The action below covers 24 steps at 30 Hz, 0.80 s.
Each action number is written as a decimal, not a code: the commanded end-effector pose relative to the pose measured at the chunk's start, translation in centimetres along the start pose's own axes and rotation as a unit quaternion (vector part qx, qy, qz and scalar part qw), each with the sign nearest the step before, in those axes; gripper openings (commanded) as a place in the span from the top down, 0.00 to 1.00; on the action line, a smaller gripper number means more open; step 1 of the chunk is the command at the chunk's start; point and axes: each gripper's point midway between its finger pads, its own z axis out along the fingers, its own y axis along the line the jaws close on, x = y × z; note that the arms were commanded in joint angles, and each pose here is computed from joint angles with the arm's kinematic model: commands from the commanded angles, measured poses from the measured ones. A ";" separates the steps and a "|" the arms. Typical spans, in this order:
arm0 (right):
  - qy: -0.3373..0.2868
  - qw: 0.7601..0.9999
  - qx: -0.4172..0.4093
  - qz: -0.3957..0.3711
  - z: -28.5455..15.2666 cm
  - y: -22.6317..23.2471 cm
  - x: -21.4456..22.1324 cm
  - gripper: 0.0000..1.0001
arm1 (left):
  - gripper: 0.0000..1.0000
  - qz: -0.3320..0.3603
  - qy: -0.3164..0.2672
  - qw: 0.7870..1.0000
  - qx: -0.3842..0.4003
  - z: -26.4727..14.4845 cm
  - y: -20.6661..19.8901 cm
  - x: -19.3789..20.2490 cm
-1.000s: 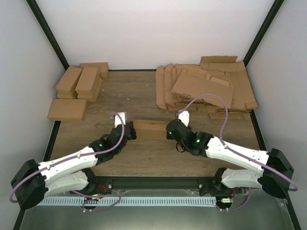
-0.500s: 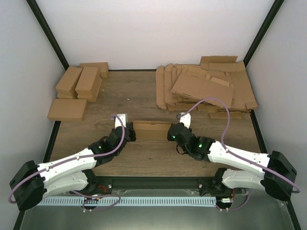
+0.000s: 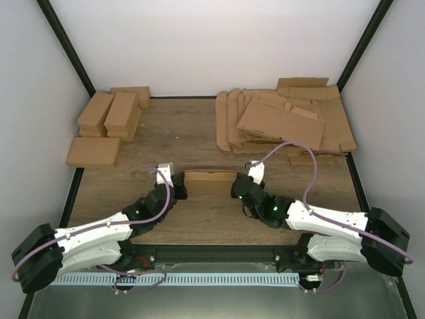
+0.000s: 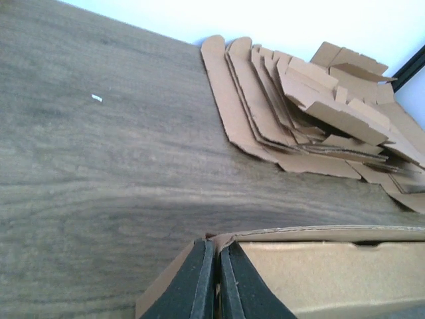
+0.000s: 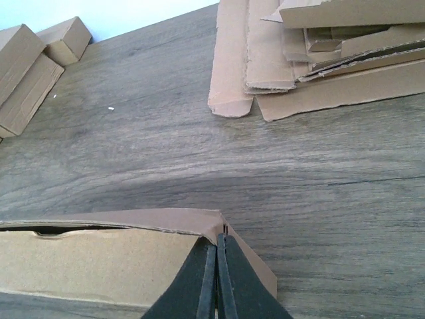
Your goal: Fold the paper box
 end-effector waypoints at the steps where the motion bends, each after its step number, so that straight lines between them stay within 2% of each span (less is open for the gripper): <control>1: 0.131 0.985 0.066 -0.095 0.1 -4.9 9.1 0.99 | 0.91 0.052 0.141 0.988 -0.026 -0.9 3.3 8.5; 4: 0.127 0.984 0.071 -0.098 0.2 -5.1 9.1 0.99 | 0.82 0.055 0.155 0.986 -0.024 -1.2 2.5 7.8; 7: 0.118 0.985 0.074 -0.102 0.0 -5.2 8.5 0.99 | 0.70 0.040 0.168 0.985 -0.027 -1.9 1.3 6.2; 13: 0.115 0.983 0.082 -0.114 -0.1 -5.2 8.0 0.99 | 0.35 0.006 0.198 0.980 -0.027 -4.2 -0.7 3.0; 15: 0.117 0.983 0.085 -0.116 0.0 -5.2 8.1 0.99 | 0.27 -0.016 0.202 0.979 -0.034 -4.8 -0.8 2.1; 21: 0.120 0.982 0.081 -0.120 0.1 -4.8 8.0 0.99 | 0.20 -0.114 0.208 0.971 -0.021 -4.8 -1.0 -1.0; 24: 0.119 0.982 0.079 -0.123 0.1 -4.6 7.9 0.99 | 0.12 -0.168 0.190 0.967 -0.015 -4.2 -0.6 -2.7</control>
